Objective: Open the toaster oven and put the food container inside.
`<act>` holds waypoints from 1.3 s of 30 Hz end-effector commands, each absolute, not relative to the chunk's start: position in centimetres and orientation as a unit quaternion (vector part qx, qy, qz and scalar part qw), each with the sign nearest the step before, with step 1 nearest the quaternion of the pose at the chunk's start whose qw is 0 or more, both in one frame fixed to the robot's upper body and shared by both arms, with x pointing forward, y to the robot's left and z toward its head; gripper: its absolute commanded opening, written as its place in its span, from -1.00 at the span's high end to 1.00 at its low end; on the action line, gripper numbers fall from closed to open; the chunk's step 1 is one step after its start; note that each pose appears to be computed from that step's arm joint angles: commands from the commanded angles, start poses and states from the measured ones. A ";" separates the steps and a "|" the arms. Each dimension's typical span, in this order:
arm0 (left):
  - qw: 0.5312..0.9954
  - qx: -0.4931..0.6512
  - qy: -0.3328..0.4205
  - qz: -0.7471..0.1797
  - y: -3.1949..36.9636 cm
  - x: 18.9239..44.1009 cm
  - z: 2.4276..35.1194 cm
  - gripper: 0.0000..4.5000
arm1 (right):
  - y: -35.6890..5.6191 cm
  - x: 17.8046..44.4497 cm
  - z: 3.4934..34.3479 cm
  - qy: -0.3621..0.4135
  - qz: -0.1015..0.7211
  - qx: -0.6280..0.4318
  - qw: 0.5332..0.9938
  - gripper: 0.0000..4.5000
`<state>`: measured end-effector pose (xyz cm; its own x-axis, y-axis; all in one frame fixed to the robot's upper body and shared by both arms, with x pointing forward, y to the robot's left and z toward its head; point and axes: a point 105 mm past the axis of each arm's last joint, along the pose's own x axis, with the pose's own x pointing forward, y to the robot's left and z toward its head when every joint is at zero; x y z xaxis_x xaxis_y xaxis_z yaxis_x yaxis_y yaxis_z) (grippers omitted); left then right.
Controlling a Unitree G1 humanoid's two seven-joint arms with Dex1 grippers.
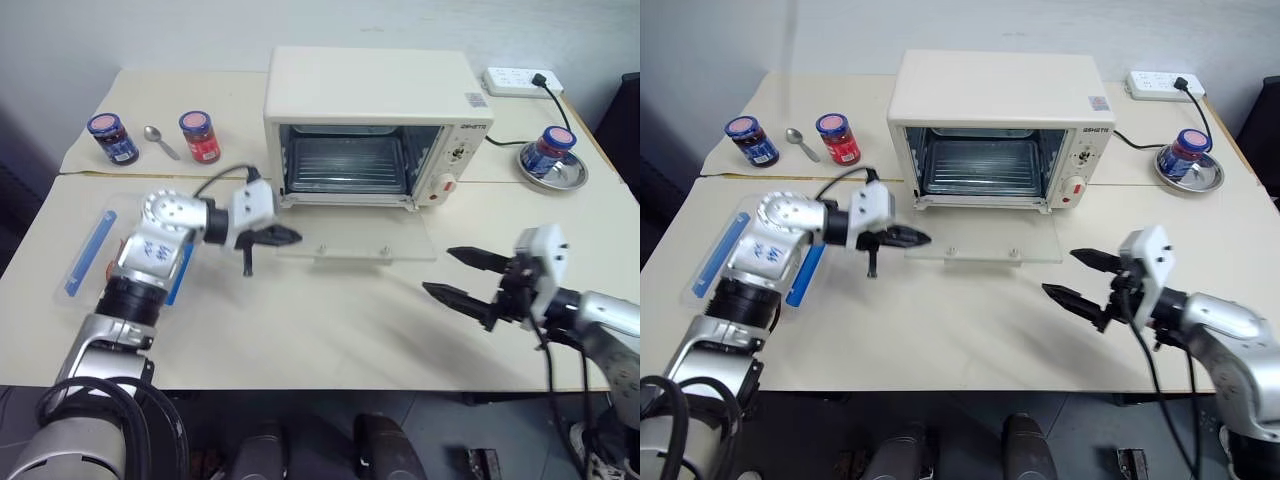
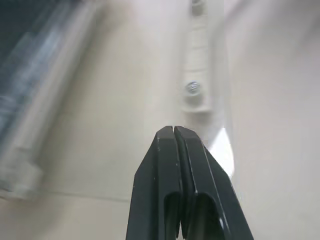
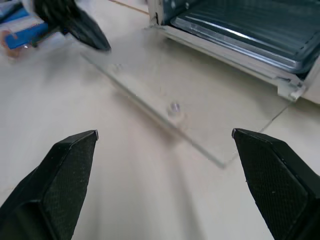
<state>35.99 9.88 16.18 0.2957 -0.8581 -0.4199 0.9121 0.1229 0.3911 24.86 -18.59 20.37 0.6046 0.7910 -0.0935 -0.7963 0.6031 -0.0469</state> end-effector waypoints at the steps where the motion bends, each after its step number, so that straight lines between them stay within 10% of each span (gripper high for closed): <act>1: 0.764 0.308 0.018 -0.567 8.9 36.3 17.3 0.98 | -17.4 23.0 23.5 -0.006 0.480 -0.042 0.876 -1.00; 11: 0.834 0.198 -0.008 -0.515 9.8 33.9 20.7 0.75 | -15.5 24.0 25.4 -0.023 0.526 -0.052 0.848 -1.00; 22: 0.977 -0.091 0.000 -0.194 17.7 27.8 23.5 -0.65 | -13.8 27.6 24.8 0.014 0.579 -0.049 0.813 -1.00; 39: 0.935 -0.299 -0.045 0.187 27.8 23.3 19.9 -0.65 | -11.7 28.6 25.1 0.006 0.645 -0.053 0.763 -1.00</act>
<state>23.79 27.41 18.10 0.9380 0.3291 -0.1088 -0.3289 0.7460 -0.5791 28.82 -11.65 24.47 0.1783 0.9798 -0.0909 -0.9836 0.1749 -0.0443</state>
